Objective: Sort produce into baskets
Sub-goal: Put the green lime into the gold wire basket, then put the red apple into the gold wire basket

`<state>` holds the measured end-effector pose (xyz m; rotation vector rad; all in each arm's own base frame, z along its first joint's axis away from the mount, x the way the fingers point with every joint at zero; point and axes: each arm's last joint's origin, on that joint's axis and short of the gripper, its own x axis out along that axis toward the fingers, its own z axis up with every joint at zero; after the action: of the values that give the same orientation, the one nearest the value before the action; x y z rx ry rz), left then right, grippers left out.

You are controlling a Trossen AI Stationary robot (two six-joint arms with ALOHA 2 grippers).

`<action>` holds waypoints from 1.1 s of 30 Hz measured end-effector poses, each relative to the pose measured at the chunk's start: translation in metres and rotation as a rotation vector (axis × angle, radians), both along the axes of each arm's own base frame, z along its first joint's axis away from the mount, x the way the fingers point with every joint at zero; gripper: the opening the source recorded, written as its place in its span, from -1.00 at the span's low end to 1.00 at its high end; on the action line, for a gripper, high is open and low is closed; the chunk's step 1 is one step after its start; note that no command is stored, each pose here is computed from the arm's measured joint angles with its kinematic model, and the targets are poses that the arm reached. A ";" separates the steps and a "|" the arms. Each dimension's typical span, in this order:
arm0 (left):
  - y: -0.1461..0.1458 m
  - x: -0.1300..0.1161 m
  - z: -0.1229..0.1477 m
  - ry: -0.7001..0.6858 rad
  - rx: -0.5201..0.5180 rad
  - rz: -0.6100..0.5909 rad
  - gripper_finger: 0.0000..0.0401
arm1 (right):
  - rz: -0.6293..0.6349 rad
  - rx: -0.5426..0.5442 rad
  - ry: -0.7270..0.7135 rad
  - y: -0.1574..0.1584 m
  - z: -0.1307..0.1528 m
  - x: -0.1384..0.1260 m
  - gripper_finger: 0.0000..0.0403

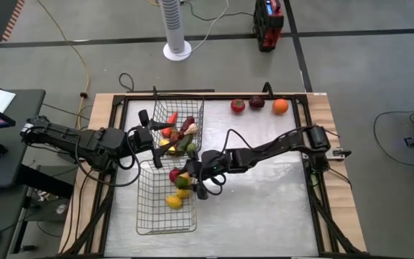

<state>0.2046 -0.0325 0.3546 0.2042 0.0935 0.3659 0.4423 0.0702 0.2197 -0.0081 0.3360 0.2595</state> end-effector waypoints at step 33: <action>-0.001 0.000 0.001 -0.015 -0.012 -0.022 0.21 | -0.967 -0.216 0.400 -0.186 -0.001 -0.213 0.49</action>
<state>0.2049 -0.0331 0.3557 0.1905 0.0790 0.3444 0.2289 -0.1159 0.2182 -0.0052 0.7219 -0.7446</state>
